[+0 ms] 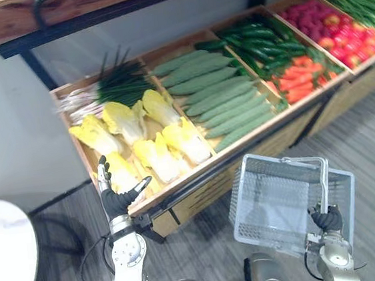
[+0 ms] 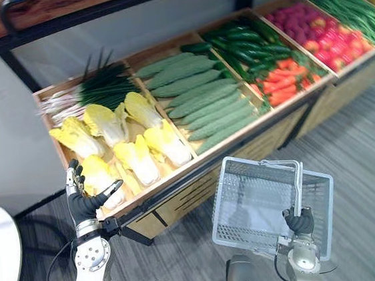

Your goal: Pick vegetable in the basket

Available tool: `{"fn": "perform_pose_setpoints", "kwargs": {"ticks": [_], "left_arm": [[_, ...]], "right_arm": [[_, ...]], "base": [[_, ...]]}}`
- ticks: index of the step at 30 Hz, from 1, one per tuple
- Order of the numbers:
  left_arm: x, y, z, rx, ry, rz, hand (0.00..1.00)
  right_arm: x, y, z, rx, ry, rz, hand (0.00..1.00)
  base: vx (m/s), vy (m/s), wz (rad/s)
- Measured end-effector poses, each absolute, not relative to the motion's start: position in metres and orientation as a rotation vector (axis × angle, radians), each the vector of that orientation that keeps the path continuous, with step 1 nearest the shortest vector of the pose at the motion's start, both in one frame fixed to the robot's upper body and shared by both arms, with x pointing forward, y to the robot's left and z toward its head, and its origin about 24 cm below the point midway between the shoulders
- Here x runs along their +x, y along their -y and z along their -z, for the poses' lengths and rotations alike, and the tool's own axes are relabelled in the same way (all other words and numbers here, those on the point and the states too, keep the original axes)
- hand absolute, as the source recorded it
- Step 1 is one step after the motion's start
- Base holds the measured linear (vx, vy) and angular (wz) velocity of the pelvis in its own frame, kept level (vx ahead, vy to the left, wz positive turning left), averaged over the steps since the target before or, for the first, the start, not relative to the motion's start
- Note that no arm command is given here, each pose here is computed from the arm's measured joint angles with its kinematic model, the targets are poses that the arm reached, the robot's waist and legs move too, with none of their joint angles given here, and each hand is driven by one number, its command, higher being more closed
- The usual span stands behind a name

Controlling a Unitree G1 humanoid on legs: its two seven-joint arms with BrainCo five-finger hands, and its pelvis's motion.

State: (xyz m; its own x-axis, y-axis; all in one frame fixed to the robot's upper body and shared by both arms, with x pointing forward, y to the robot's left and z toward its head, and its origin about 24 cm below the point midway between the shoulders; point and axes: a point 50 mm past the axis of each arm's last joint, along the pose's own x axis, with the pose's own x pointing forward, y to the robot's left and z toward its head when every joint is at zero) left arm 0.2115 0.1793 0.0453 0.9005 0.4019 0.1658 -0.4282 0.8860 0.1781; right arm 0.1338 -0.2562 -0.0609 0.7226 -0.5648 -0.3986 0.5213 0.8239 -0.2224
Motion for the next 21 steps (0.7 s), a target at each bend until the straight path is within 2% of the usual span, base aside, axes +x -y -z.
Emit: {"fn": "perform_pose_setpoints", "kwargs": {"ticks": [8, 15, 16, 21], "left_arm": [[0.235, -0.166, -0.038, 0.237, 0.093, -0.364, 0.0], [0.266, -0.188, -0.026, 0.463, 0.014, -0.327, 0.0], [0.29, -0.195, -0.03, 0.556, -0.004, -0.341, 0.0], [0.319, -0.201, -0.045, 0.637, 0.011, -0.355, 0.0]], "right_arm": [[0.125, 0.258, 0.064, -0.064, -0.493, 0.593, 1.0], [0.126, 0.248, 0.068, -0.054, -0.505, 0.504, 1.0], [0.13, 0.244, 0.066, -0.055, -0.478, 0.48, 1.0], [0.132, 0.246, 0.063, -0.062, -0.457, 0.48, 1.0]], "base": [[0.05, -0.165, 0.46], [-0.06, -0.049, -0.13], [-0.15, -0.05, -0.46], [-0.04, 0.01, -0.17]]}}
